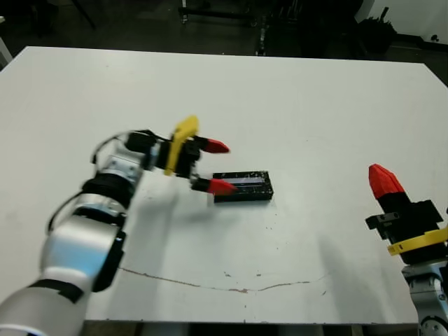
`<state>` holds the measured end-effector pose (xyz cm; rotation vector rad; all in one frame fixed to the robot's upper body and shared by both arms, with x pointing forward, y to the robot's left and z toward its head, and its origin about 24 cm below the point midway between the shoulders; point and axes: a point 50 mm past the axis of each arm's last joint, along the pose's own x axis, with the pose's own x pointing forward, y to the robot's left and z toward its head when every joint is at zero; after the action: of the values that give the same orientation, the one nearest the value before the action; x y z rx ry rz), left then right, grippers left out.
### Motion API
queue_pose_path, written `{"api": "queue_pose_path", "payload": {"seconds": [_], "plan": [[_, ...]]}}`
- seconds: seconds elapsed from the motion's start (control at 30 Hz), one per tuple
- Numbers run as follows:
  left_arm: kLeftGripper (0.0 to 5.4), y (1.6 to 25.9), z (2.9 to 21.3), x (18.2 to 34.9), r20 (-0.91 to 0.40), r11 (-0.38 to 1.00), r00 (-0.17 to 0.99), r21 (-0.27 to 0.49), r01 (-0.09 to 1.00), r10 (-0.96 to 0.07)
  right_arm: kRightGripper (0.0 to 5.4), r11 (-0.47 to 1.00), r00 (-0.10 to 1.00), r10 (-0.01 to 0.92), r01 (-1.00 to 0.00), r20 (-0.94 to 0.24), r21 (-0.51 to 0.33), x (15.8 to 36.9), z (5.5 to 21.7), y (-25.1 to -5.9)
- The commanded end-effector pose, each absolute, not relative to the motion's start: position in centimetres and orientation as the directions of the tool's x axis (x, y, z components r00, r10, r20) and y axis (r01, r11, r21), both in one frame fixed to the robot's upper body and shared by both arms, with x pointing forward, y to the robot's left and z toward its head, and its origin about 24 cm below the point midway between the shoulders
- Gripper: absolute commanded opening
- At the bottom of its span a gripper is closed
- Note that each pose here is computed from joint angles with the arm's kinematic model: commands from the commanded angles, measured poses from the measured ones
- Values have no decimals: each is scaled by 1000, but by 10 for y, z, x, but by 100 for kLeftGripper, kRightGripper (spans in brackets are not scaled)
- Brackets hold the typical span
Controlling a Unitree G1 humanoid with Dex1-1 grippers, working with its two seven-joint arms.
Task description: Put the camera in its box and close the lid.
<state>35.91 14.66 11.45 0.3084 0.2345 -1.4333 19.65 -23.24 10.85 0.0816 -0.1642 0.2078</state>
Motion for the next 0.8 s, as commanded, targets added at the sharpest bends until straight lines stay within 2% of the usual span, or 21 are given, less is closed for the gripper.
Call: {"api": "queue_pose_path", "payload": {"seconds": [0.03, 0.27, 0.3, 0.4, 0.5, 0.57, 0.67, 0.8], "plan": [[539, 163, 117, 355, -366, 110, 128, 70, 991, -922, 0, 975, 961, 214, -222, 177, 29, 198, 112, -234], [539, 184, 130, 355, -378, 144, 204, 182, 973, -903, 0, 970, 955, 233, -241, 185, 20, 198, 113, -233], [539, 186, 131, 355, -353, 181, 234, 177, 967, -906, 0, 970, 955, 233, -241, 185, 25, 198, 113, -233], [539, 185, 127, 359, -194, 396, 406, 86, 914, -893, 0, 971, 956, 230, -239, 181, 26, 198, 112, -233], [523, 169, 123, 357, -58, 599, 598, 8, 801, -799, 0, 971, 956, 229, -237, 184, 25, 198, 112, -233], [506, 151, 124, 349, 16, 685, 685, 0, 728, -728, 0, 973, 958, 223, -231, 180, 22, 198, 112, -232], [464, 128, 129, 336, 105, 733, 729, -3, 681, -677, 0, 973, 958, 221, -229, 180, 24, 198, 112, -231], [401, 99, 134, 321, 154, 736, 731, -28, 676, -665, 0, 973, 957, 224, -231, 183, 18, 199, 111, -231]]}}
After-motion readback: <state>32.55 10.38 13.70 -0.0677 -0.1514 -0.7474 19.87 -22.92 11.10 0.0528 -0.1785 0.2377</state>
